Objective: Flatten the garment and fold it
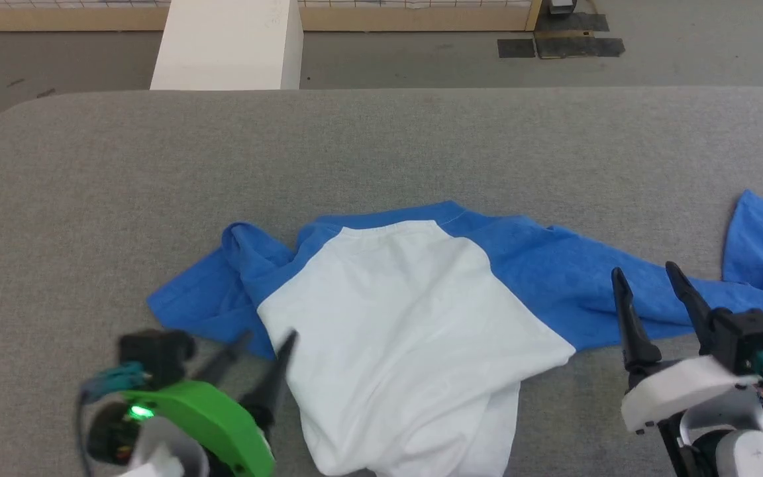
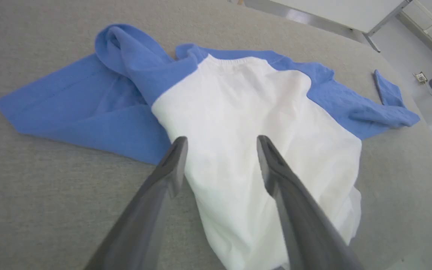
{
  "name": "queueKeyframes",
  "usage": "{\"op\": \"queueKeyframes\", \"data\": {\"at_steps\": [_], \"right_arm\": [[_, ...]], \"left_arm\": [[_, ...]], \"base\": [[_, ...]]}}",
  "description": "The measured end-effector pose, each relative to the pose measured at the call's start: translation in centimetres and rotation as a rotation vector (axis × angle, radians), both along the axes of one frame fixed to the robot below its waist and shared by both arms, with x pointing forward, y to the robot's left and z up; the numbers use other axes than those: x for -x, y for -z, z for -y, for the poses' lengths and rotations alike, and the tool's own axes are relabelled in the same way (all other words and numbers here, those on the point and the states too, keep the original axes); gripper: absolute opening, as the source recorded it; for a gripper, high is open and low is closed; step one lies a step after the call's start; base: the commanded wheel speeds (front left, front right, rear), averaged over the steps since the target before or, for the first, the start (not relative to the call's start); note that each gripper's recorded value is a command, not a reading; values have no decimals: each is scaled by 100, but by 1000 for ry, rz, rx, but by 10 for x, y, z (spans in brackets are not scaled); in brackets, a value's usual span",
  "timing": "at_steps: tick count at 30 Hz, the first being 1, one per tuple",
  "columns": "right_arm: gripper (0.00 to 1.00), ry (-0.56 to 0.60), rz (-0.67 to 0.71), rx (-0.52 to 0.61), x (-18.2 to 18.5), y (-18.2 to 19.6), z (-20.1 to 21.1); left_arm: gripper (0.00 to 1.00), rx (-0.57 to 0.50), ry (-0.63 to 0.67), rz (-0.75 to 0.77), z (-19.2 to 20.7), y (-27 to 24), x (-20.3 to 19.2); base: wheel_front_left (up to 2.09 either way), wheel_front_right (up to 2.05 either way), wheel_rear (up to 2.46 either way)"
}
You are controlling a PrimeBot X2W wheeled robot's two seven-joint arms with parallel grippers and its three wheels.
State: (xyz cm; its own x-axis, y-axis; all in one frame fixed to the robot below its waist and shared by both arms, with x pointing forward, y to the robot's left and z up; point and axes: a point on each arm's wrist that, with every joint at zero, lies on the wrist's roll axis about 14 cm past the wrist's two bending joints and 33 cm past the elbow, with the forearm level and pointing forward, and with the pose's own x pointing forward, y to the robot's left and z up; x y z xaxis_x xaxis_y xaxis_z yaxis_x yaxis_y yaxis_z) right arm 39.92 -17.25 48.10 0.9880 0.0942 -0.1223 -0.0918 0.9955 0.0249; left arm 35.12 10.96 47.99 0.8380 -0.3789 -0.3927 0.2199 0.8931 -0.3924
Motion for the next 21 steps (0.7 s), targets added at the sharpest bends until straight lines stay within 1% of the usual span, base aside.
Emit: {"op": "queueKeyframes", "data": {"at_steps": [2, 3, 4, 6, 9, 12, 15, 21], "right_arm": [[100, 5, -53, 36, -6, 9, 4], [100, 6, -80, 54, -11, 12, 6], [100, 7, -114, 72, -17, 17, 8], [100, -1, -186, 107, -26, 29, 11], [100, -20, -294, 156, -41, 45, 15], [100, -57, -342, 191, -60, 51, 11], [100, -131, -383, 219, -79, 59, -4], [100, -247, -559, 306, -85, 96, -18]], "left_arm": [[100, 11, -116, 124, -21, -17, -18], [100, 5, -181, 199, -34, -25, -27], [100, -23, -231, 268, -47, -31, -34], [100, -76, -305, 355, -67, -34, -44], [100, -127, -377, 442, -84, -31, -53], [100, -167, -389, 474, -86, -25, -62], [100, -169, -383, 464, -83, -15, -71], [100, -164, -378, 456, -82, -5, -83]], "base": [[0, 0, 0], [0, 0, 0], [0, 0, 0], [0, 0, 0], [0, 0, 0], [0, 0, 0], [0, 0, 0], [0, 0, 0]]}}
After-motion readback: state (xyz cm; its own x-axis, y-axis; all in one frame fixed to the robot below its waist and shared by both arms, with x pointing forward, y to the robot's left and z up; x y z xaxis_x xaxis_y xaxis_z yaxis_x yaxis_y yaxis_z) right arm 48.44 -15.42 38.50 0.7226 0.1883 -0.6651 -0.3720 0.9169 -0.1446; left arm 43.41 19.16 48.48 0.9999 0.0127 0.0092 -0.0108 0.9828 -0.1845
